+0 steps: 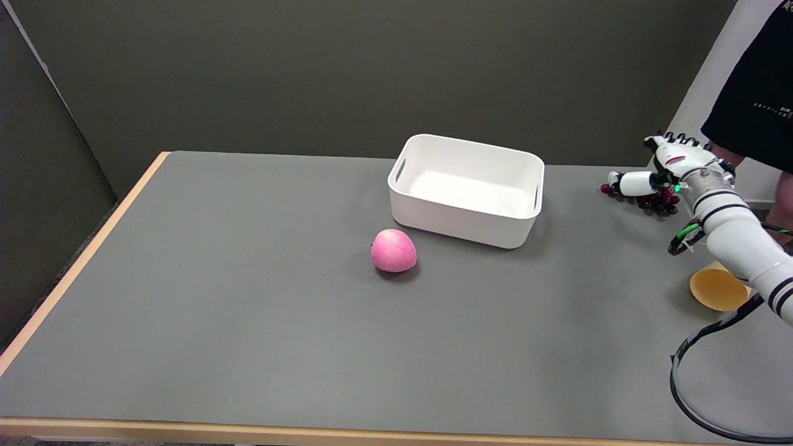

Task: Pick up grapes.

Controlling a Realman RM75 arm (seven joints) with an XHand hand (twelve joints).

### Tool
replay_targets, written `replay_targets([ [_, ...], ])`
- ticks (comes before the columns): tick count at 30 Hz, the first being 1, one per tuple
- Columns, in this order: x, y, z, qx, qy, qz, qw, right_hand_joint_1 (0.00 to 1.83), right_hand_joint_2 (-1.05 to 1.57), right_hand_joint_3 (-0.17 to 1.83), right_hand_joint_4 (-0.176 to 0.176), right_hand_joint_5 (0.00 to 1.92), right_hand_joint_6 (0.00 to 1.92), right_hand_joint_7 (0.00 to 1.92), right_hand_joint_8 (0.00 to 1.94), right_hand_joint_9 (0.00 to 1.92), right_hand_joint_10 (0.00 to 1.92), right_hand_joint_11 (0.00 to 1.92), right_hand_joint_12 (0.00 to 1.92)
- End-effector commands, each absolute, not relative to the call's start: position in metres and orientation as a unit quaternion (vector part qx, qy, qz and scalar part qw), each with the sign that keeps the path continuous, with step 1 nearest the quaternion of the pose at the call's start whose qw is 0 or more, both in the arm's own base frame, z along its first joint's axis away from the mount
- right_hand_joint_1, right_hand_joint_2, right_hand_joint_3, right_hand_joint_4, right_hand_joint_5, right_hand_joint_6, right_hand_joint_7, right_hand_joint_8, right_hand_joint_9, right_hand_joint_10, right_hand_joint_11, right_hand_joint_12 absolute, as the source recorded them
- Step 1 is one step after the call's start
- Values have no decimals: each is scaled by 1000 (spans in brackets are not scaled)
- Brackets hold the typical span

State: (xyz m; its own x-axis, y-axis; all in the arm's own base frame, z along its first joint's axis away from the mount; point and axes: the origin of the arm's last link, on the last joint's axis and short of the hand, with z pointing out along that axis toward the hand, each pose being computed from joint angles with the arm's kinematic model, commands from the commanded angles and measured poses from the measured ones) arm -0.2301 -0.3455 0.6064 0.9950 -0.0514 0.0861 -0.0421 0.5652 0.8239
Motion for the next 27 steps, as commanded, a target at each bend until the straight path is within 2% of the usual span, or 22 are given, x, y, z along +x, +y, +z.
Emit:
replay_targets([
  [1, -251, -351, 611, 462, -86, -45, 882, 345, 539, 936, -61, 70, 350, 97, 302, 20, 541, -1, 1034],
  [17, -254, -348, 621, 446, -94, -50, 889, 367, 555, 946, -61, 76, 349, 99, 292, 16, 543, -1, 1033],
  [27, -273, -353, 627, 415, -124, -56, 899, 435, 580, 958, -54, 77, 348, 107, 292, 22, 582, -1, 1046],
])
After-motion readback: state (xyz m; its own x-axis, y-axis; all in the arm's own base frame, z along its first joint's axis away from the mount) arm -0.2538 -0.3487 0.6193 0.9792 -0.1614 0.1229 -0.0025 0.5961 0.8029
